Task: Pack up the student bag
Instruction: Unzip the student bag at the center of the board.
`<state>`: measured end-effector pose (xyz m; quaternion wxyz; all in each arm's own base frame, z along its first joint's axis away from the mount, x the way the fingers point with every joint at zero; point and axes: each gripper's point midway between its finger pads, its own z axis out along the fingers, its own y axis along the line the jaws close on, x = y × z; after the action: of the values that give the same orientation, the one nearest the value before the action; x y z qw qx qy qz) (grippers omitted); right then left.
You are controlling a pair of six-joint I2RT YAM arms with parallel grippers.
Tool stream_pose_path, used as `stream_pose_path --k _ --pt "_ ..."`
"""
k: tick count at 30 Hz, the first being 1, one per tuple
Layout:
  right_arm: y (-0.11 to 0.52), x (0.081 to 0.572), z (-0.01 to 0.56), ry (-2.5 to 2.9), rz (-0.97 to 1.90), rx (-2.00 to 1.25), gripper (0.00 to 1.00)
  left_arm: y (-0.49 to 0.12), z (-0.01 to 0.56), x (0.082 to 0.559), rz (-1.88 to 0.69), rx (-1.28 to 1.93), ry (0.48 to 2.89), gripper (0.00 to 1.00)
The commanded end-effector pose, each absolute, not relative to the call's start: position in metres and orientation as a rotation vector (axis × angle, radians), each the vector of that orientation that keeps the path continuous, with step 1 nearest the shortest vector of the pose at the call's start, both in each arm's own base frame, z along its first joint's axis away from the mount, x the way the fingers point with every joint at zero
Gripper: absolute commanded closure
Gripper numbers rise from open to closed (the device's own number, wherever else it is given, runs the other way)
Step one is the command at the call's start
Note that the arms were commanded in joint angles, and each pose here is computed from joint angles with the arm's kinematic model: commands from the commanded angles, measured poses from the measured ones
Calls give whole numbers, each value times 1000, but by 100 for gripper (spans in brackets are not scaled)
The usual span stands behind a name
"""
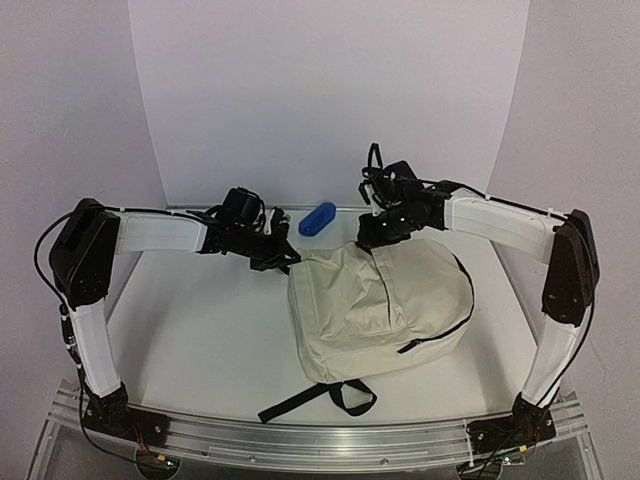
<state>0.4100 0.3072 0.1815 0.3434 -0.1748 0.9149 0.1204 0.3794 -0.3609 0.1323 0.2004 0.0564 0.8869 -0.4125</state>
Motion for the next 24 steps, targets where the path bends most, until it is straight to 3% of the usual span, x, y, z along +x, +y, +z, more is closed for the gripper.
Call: stream_pose_path --k 1,24 --pt "316 412 182 2381 312 -560 73 -364 147 394 -1174 199 2406 100" --pt "315 426 152 2412 145 -811 81 -365 152 401 -1153 220 2421 100"
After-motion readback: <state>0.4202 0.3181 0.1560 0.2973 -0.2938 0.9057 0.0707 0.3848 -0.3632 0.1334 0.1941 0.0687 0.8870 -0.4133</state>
